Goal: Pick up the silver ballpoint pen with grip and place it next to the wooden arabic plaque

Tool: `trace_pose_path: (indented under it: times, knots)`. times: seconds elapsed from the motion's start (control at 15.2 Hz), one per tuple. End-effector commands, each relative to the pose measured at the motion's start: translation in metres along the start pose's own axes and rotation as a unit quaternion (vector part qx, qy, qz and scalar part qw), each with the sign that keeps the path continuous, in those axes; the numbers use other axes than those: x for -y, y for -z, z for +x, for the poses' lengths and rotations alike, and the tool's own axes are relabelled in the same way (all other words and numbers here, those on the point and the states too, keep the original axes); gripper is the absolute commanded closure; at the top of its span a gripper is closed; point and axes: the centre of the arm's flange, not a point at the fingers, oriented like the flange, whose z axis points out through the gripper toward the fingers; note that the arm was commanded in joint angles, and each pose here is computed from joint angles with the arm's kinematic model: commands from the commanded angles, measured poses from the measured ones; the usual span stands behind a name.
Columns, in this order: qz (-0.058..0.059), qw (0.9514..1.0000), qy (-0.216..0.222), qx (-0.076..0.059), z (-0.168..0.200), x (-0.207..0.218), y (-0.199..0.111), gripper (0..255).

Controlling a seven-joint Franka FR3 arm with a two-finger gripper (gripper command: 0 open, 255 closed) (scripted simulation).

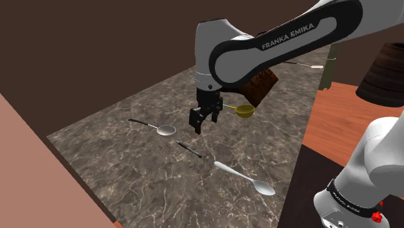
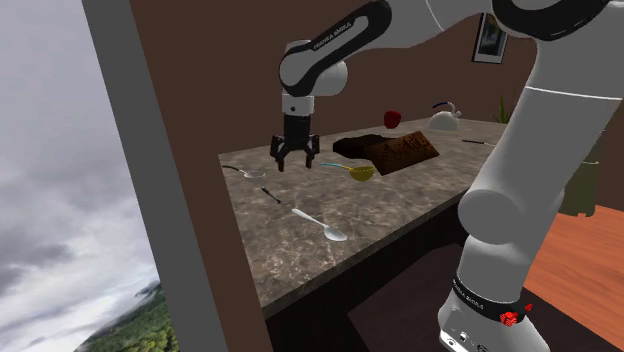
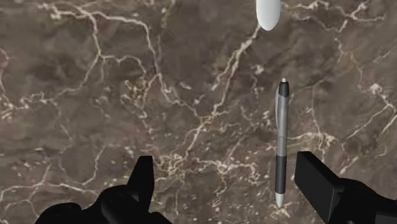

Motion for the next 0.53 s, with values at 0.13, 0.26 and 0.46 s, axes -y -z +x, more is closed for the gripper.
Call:
trace_pose_path:
  times: [0.13, 0.26, 0.46]
  knots:
    - [0.004, 0.9998, 0.018, 0.004, 0.019, 0.044, -0.025, 0]
    - [0.005, 0.9996, 0.026, 0.006, 0.028, 0.065, -0.037, 0]
    - [0.005, 0.9996, 0.026, 0.006, 0.028, 0.065, -0.052, 0]
